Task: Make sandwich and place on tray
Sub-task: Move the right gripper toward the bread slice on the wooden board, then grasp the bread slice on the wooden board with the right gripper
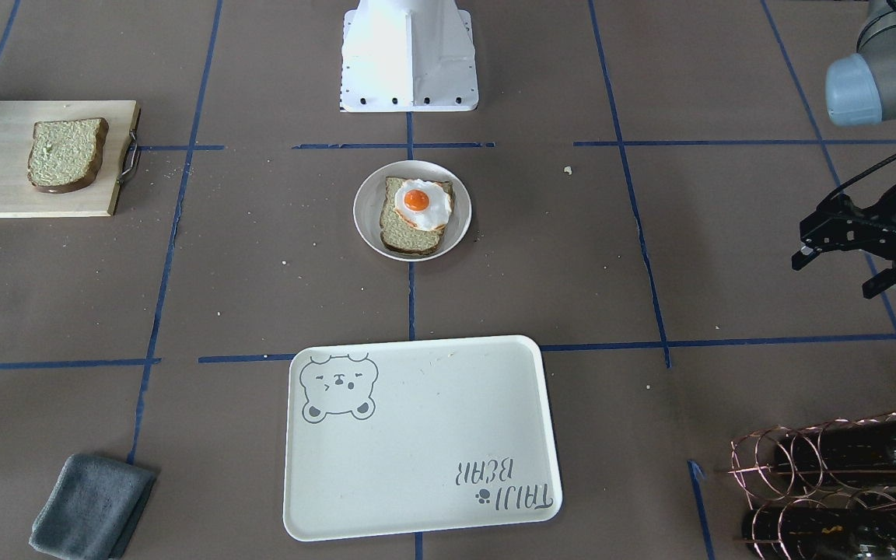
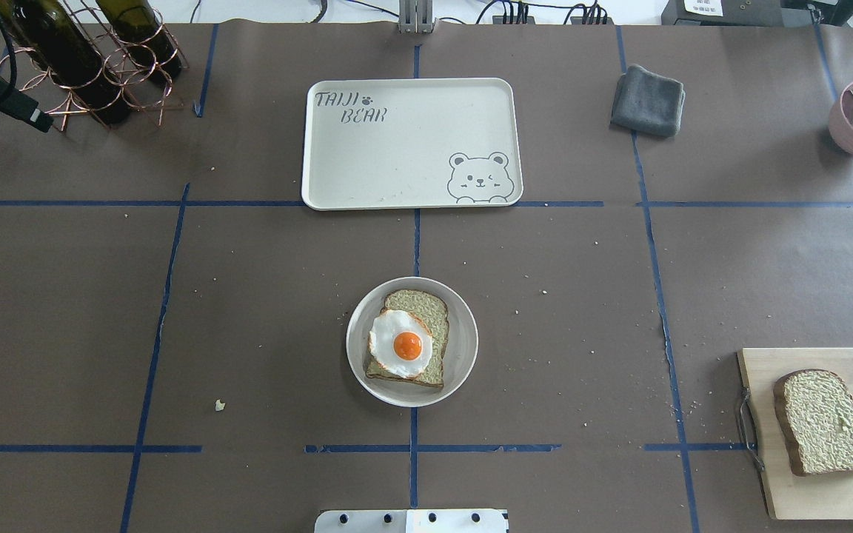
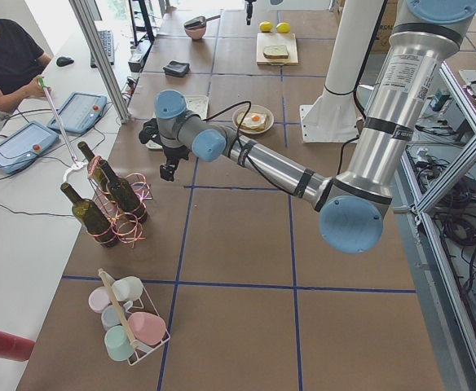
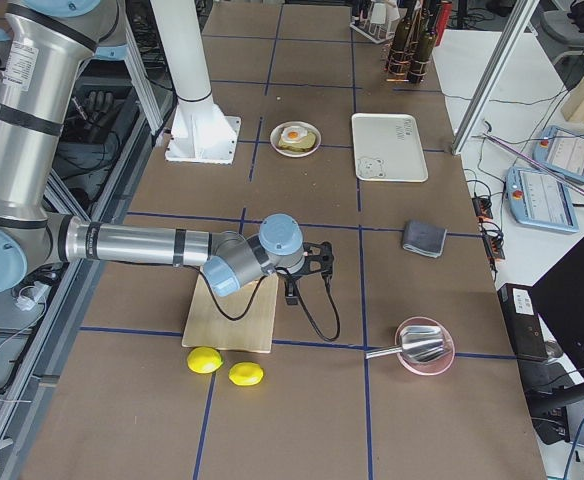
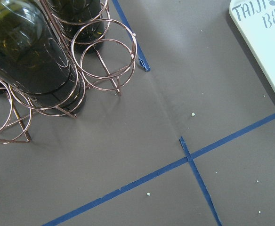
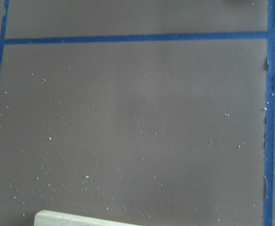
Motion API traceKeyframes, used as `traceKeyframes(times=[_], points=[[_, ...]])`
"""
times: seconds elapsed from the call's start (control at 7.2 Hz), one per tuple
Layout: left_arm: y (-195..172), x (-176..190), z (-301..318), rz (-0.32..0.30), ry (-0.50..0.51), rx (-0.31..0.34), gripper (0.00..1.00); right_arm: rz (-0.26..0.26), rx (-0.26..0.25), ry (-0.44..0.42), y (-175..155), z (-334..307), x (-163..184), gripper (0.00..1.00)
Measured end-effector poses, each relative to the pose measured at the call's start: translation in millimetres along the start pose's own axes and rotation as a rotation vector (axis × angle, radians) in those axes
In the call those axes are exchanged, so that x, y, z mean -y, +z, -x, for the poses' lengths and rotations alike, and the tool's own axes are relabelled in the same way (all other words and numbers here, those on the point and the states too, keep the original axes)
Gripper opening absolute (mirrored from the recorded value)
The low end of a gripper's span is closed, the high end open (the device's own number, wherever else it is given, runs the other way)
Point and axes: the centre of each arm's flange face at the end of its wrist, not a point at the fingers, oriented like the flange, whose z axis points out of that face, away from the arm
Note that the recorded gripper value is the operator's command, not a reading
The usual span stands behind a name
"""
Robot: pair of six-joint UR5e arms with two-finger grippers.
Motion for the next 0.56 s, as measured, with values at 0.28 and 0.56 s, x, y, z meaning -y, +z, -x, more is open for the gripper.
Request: traceKeyframes(times=[0.28, 0.56], points=[[-1, 1, -3, -0.006, -0.027, -0.003, 1.0, 0.041, -0.055, 0.032, 11, 25, -46, 0.99], [-4, 1, -7, -0.015, -0.037, -0.006, 1.0, 0.02, -0.093, 0.034, 44, 38, -89, 0.99]])
